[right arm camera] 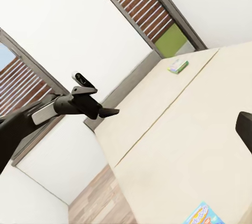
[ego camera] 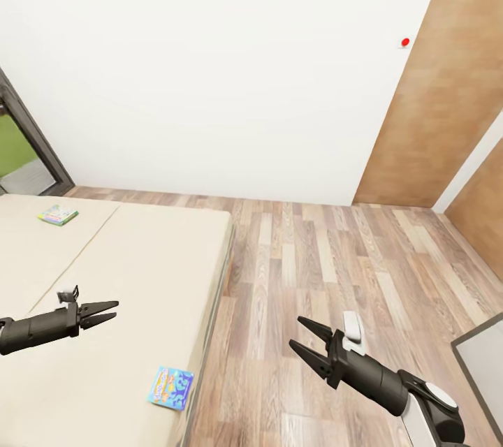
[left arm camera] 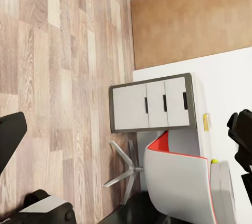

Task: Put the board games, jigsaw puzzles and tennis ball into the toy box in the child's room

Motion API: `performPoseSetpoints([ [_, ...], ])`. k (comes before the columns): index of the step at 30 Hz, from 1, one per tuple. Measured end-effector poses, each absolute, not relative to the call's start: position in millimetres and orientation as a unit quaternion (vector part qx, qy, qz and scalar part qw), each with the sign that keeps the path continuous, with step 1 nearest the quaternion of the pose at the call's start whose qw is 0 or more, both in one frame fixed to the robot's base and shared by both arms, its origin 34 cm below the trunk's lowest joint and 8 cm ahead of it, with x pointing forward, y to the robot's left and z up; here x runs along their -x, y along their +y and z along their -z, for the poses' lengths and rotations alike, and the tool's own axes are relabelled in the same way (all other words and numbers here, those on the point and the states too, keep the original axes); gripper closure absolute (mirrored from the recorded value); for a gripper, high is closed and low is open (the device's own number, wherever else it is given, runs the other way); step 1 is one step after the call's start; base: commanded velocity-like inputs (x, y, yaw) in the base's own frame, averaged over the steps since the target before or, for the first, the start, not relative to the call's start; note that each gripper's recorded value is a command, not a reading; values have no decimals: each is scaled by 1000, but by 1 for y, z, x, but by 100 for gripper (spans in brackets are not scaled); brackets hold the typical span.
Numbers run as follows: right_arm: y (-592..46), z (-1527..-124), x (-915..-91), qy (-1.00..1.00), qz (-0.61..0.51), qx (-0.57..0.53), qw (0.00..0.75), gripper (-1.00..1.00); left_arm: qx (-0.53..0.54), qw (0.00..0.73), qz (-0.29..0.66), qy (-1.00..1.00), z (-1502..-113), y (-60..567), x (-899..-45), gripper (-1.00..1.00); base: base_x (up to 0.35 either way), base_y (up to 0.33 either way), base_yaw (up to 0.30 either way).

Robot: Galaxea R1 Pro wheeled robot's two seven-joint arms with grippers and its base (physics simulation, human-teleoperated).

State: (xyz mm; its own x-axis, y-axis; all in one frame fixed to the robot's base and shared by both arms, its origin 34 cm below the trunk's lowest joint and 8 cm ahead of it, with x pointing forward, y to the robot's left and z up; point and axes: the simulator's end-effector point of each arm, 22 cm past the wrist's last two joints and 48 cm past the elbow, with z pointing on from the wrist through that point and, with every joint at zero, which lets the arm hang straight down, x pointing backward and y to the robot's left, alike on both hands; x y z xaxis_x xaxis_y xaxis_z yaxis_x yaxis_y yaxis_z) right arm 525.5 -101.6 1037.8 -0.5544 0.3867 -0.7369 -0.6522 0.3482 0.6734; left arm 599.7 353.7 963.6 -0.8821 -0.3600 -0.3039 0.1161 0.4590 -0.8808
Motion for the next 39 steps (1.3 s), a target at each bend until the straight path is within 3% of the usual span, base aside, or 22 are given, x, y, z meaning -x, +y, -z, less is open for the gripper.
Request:
performPoseSetpoints([
  [39, -101, -1065, -522, 664, -559, 116, 483, -100, 57, 258, 518, 814, -995, 352, -601, -100, 0, 0, 113],
])
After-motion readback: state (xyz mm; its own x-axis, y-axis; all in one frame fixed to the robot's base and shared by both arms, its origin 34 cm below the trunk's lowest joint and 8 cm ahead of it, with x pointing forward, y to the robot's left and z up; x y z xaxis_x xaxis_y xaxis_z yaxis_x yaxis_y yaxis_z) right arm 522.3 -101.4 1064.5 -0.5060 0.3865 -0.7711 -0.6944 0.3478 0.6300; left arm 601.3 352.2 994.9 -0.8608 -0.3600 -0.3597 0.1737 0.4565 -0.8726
